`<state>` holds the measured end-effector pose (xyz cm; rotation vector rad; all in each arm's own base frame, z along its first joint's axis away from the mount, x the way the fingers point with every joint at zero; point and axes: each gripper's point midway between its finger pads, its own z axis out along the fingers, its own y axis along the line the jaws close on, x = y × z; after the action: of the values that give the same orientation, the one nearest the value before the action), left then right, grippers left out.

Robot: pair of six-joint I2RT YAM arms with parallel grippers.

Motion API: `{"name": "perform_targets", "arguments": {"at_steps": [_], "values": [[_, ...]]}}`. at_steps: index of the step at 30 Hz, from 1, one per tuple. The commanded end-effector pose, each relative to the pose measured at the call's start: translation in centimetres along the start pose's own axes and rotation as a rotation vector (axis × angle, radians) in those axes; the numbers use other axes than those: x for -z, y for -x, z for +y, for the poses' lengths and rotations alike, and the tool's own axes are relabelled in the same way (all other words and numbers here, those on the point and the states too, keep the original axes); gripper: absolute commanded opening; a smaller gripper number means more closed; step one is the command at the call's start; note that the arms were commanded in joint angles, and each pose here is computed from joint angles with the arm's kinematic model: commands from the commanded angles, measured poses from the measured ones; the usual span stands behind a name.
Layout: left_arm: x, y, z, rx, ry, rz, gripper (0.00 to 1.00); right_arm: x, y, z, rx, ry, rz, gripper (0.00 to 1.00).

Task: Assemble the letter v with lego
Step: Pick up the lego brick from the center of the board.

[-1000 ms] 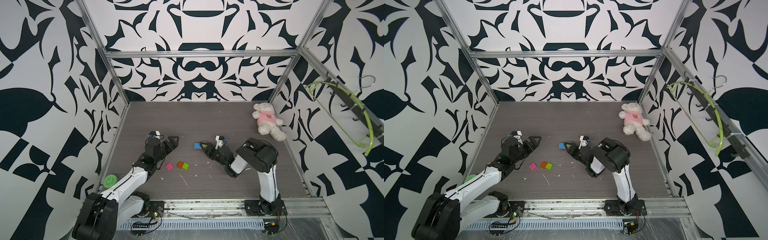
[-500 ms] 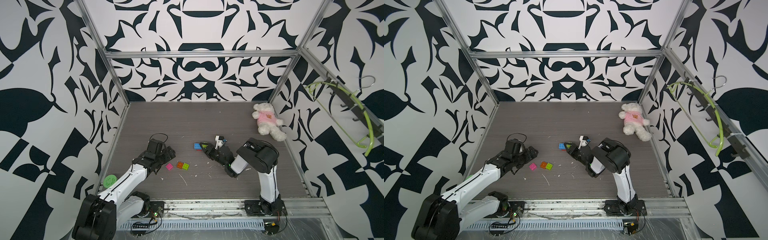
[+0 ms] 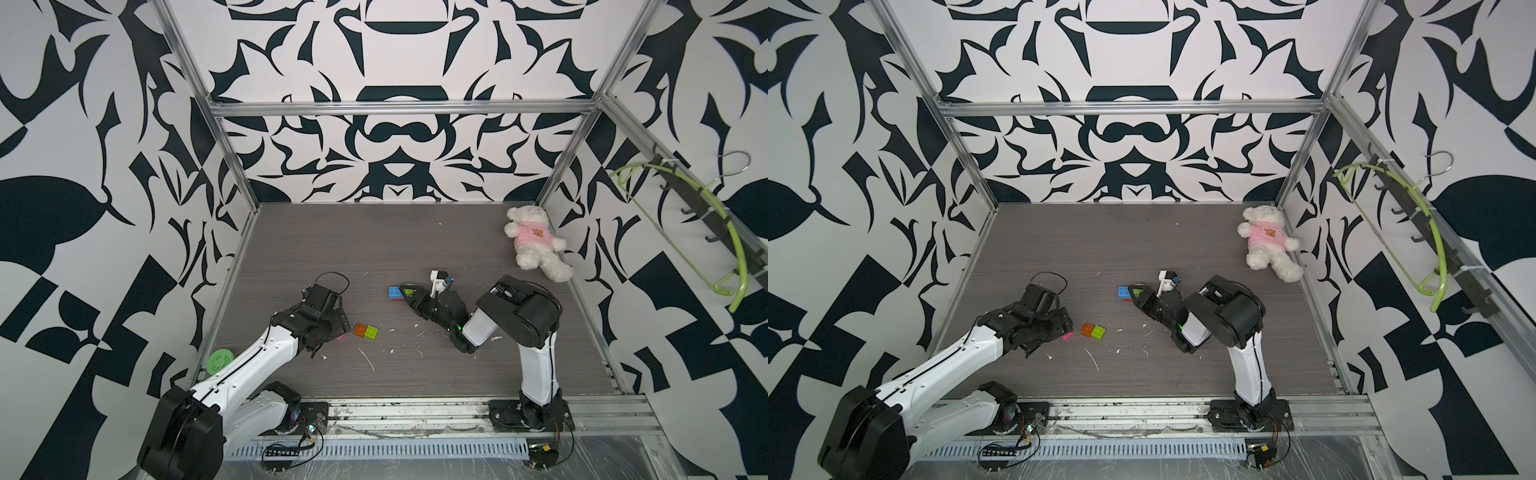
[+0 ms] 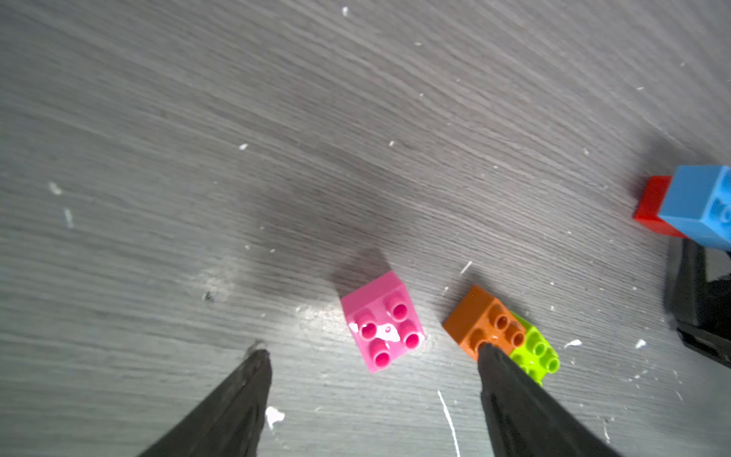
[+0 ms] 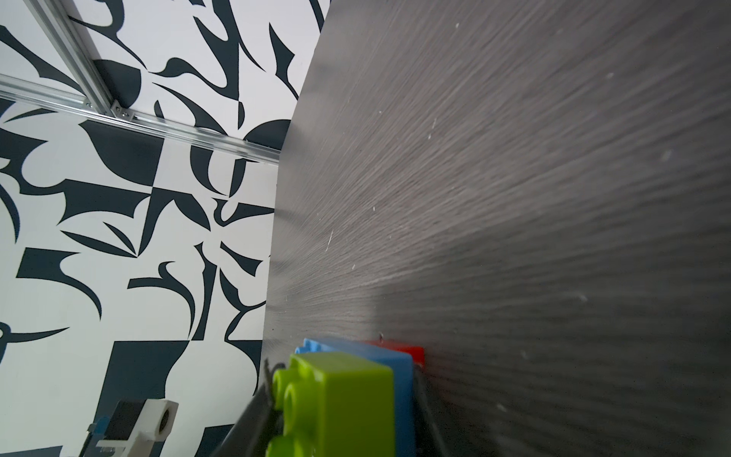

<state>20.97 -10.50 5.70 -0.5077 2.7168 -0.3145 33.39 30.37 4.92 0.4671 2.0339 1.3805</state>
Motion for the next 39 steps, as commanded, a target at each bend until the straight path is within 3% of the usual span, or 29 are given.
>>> {"name": "perform_targets", "arguments": {"at_steps": [1, 3, 8, 18, 21, 30, 37, 39], "values": [[-0.3, -0.8, 1.3, 0.006, 0.058, 0.021, 0.86, 0.1, -0.5, -1.7, 0.022, -0.083, 0.032, 0.07], [-0.6, -0.9, 1.1, -0.004, 0.068, 0.027, 0.86, 0.0, -0.5, -1.4, 0.024, -0.081, 0.035, 0.06], [-1.6, -1.3, 0.9, -0.002, 0.078, 0.044, 0.74, 0.1, -0.3, -1.2, 0.038, -0.085, 0.032, 0.06], [-2.8, -1.0, -0.2, 0.025, 0.049, 0.027, 0.65, 0.1, -0.3, -1.0, 0.045, -0.084, 0.034, 0.06], [-3.3, -1.0, 0.1, -0.010, 0.095, 0.044, 0.63, 0.1, -0.3, -0.9, 0.045, -0.081, 0.035, 0.06], [-3.4, -1.1, -1.0, -0.001, 0.055, 0.047, 0.40, 0.4, -0.1, -0.8, 0.058, -0.086, 0.025, 0.05], [-3.2, 0.1, -2.9, -0.059, -0.004, 0.023, 0.40, 0.5, 0.1, -0.8, 0.064, -0.086, 0.022, 0.05], [-3.6, 0.1, -3.5, -0.090, -0.018, 0.036, 0.46, 0.5, 0.0, -0.8, 0.065, -0.088, 0.022, 0.05]]}}
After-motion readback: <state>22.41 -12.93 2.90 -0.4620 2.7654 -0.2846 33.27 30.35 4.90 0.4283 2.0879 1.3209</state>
